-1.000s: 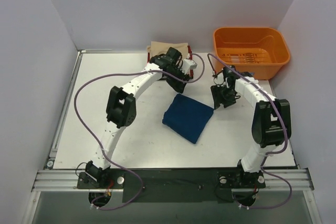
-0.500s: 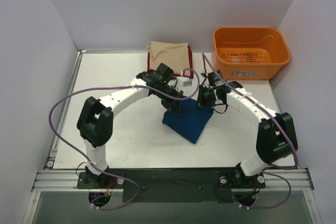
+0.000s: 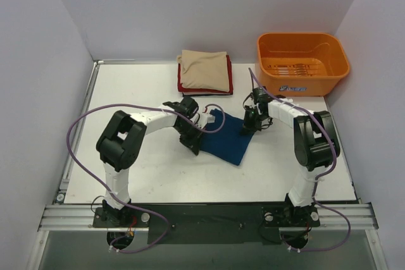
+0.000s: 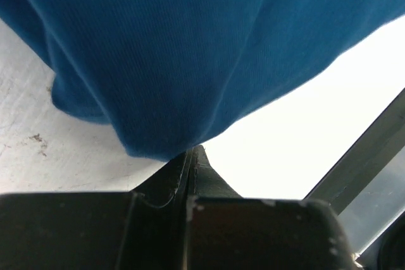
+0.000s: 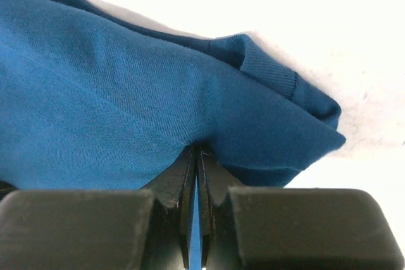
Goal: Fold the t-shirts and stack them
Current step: Smooth out wrinkles on the folded tshirt
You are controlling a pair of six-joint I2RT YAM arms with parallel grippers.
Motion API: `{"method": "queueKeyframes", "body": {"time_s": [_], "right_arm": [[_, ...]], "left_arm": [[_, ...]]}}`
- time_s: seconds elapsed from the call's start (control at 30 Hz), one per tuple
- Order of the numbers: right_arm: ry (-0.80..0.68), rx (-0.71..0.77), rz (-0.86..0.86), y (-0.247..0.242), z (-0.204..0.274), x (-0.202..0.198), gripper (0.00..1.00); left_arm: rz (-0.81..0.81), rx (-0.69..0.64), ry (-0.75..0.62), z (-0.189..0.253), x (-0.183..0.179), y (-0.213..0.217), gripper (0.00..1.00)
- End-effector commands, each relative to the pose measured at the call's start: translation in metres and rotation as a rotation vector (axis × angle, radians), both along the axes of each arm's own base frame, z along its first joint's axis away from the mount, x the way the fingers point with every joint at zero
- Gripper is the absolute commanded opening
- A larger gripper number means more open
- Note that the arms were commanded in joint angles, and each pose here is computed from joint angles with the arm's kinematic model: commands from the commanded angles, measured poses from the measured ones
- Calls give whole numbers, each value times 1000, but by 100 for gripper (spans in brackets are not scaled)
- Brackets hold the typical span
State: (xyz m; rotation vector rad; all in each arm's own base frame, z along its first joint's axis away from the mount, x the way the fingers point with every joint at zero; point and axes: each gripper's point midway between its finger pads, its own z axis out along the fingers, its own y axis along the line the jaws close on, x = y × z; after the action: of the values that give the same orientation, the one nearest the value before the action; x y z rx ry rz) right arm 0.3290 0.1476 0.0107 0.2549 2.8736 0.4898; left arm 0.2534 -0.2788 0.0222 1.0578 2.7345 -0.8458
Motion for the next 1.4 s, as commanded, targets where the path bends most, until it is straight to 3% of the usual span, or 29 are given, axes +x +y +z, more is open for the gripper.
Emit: {"method": "queueKeyframes", "body": {"time_s": [0.0, 0.1, 0.17, 0.2, 0.3, 0.33, 0.43, 0.53, 0.57, 0.67, 0.87, 1.07, 1.2, 1.33, 1.37], "right_arm": [[-24, -82, 16, -15, 6, 23, 0], [-51, -88, 73, -14, 21, 31, 0], [-100, -102, 106, -12, 45, 36, 8], [-124, -111, 113, -11, 56, 38, 18], [-227, -97, 56, -14, 103, 40, 36], [-219, -105, 27, -21, 103, 36, 47], [-203, -66, -84, -31, 110, 20, 68], [-124, -61, -110, -34, 86, -3, 75], [-103, -45, -124, -32, 81, -7, 75], [-34, -6, -163, -29, 54, -22, 76], [52, 105, -238, -10, 15, -26, 76], [102, 169, -274, -1, -15, -24, 73], [105, 179, -308, 0, -24, -18, 69], [97, 156, -310, -4, -30, -11, 55], [98, 157, -311, -5, -30, -10, 46]], "left_arm": [[-8, 20, -76, -3, 16, 11, 0], [-60, -21, -94, 17, 15, 6, 0], [-114, -130, -124, 53, 14, -8, 1], [-137, -173, -133, 66, 13, -14, 5], [-120, -319, -210, 121, 31, -37, 24], [-85, -324, -218, 124, 38, -40, 28], [190, -307, -221, 120, 83, -43, 47], [262, -253, -176, 95, 96, -45, 62], [288, -245, -163, 91, 100, -47, 73], [339, -215, -124, 71, 105, -48, 86], [418, -185, -26, 34, 99, -48, 88], [473, -144, 74, -1, 93, -42, 75], [497, -135, 147, -21, 81, -41, 74], [514, -153, 224, -35, 72, -46, 63], [513, -156, 239, -37, 71, -47, 55]]}}
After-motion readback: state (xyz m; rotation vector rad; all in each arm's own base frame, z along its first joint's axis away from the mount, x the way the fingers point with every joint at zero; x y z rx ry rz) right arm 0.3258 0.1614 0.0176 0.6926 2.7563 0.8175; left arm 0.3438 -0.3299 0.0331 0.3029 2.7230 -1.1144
